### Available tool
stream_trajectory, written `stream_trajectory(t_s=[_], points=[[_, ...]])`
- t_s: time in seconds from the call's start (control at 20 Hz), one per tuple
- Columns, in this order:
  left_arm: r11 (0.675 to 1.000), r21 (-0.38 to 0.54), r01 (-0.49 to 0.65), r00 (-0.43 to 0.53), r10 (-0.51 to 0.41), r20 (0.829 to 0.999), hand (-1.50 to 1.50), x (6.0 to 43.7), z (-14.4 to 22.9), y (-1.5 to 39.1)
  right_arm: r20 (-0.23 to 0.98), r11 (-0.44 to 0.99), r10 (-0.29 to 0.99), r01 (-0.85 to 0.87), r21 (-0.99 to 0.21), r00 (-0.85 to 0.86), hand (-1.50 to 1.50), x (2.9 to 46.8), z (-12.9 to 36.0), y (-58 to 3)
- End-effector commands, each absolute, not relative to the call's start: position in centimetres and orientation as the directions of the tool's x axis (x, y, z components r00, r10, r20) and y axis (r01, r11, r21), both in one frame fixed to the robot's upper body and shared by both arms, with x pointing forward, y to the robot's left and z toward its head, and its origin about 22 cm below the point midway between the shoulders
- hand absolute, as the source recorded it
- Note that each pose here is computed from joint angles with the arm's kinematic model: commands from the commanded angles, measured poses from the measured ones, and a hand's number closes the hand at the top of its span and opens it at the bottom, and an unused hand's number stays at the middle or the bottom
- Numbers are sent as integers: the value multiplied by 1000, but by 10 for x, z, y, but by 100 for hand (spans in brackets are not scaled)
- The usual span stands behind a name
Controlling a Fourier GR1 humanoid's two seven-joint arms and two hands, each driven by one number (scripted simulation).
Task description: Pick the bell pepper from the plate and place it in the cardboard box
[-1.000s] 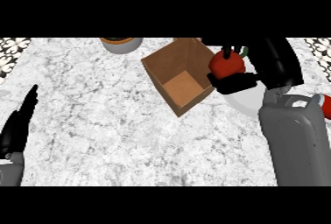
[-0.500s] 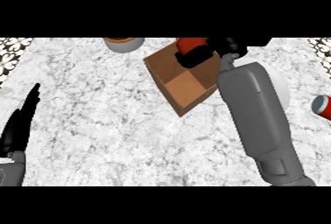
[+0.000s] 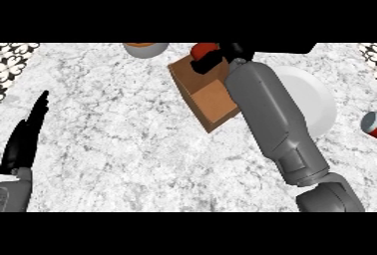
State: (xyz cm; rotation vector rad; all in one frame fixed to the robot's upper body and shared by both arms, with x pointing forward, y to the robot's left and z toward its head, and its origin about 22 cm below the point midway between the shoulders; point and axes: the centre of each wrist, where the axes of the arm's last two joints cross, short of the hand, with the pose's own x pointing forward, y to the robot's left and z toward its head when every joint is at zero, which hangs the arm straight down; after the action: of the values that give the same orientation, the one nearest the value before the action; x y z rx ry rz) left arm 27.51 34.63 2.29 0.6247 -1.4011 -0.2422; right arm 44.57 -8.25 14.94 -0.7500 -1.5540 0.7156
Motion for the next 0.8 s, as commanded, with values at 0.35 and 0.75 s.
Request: stream_trajectory(t_s=[0.35, 0.75], points=[[818, 536, -209, 171, -509, 844, 0, 279, 27, 345, 727, 727, 687, 14, -686, -23, -150, 457, 124, -81], [819, 542, -187, 169, -517, 839, 0, 272, 20, 337, 801, 817, 571, 223, -532, -180, -150, 459, 124, -97]])
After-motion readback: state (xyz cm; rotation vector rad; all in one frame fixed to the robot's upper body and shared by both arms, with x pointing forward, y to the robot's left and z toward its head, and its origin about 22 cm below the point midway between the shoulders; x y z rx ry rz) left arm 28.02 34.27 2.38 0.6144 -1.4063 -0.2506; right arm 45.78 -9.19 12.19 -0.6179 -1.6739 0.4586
